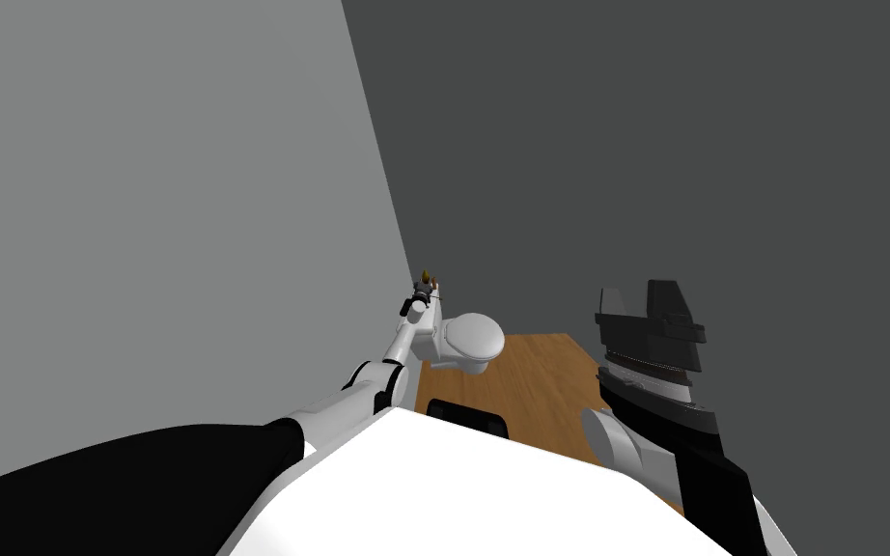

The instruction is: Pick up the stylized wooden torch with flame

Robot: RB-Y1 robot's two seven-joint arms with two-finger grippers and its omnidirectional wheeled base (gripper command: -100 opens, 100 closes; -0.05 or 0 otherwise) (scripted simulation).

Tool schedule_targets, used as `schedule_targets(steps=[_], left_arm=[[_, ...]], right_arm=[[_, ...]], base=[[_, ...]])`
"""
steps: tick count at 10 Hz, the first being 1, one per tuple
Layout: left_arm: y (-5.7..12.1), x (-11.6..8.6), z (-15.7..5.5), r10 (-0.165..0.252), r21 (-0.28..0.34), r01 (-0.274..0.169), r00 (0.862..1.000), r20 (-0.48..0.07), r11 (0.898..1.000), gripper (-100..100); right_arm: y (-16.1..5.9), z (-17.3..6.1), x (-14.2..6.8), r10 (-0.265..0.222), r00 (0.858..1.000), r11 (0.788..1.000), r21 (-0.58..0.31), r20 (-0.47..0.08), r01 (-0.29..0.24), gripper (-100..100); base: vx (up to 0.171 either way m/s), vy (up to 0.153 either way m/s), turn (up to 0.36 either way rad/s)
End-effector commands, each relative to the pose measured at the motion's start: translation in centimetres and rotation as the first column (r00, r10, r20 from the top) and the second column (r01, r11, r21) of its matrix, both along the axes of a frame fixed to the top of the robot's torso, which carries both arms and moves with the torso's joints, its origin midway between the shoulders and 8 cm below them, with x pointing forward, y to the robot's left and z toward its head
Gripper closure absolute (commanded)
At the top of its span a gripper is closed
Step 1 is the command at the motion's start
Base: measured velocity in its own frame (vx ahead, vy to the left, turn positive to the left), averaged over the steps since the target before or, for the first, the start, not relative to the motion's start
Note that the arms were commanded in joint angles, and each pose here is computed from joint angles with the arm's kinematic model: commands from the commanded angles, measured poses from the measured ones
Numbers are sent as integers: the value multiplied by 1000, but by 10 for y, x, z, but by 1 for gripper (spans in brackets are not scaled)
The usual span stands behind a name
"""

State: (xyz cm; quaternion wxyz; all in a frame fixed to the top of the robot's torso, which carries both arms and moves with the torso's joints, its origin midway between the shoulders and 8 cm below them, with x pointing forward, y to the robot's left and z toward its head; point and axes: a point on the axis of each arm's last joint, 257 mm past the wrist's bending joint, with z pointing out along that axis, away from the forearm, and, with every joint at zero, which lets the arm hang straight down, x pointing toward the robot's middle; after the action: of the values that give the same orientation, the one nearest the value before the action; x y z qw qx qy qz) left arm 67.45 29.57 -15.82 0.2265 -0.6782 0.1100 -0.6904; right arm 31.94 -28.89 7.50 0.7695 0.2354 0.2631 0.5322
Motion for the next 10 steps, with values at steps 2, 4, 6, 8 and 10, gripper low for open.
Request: schedule_targets(steps=[2, 4, 6, 8, 10], left_arm=[[-24, -10, -14, -52, 4, 52, 998, -19, 999, 100], [-17, -17, -16, -41, 14, 42, 999, -15, 999, 100], [-37, -27, -28, -86, 24, 87, 996, -33, 996, 100], [-29, -37, -29, -74, 26, 75, 997, -25, 997, 100], [-50, -46, -37, -121, 22, 122, 992, -37, 992, 100]], right_arm=[[0, 0, 0, 0, 1000, 1000, 0, 0, 0, 0], [0, 0, 0, 0, 1000, 1000, 0, 0, 0, 0], [0, 0, 0, 0, 1000, 1000, 0, 0, 0, 0], [0, 0, 0, 0, 1000, 1000, 0, 0, 0, 0], [0, 0, 0, 0, 1000, 1000, 0, 0, 0, 0]], base=[[53, 3, 70], [81, -6, 42], [107, -8, 128], [33, 1, -23], [30, -3, 73]])
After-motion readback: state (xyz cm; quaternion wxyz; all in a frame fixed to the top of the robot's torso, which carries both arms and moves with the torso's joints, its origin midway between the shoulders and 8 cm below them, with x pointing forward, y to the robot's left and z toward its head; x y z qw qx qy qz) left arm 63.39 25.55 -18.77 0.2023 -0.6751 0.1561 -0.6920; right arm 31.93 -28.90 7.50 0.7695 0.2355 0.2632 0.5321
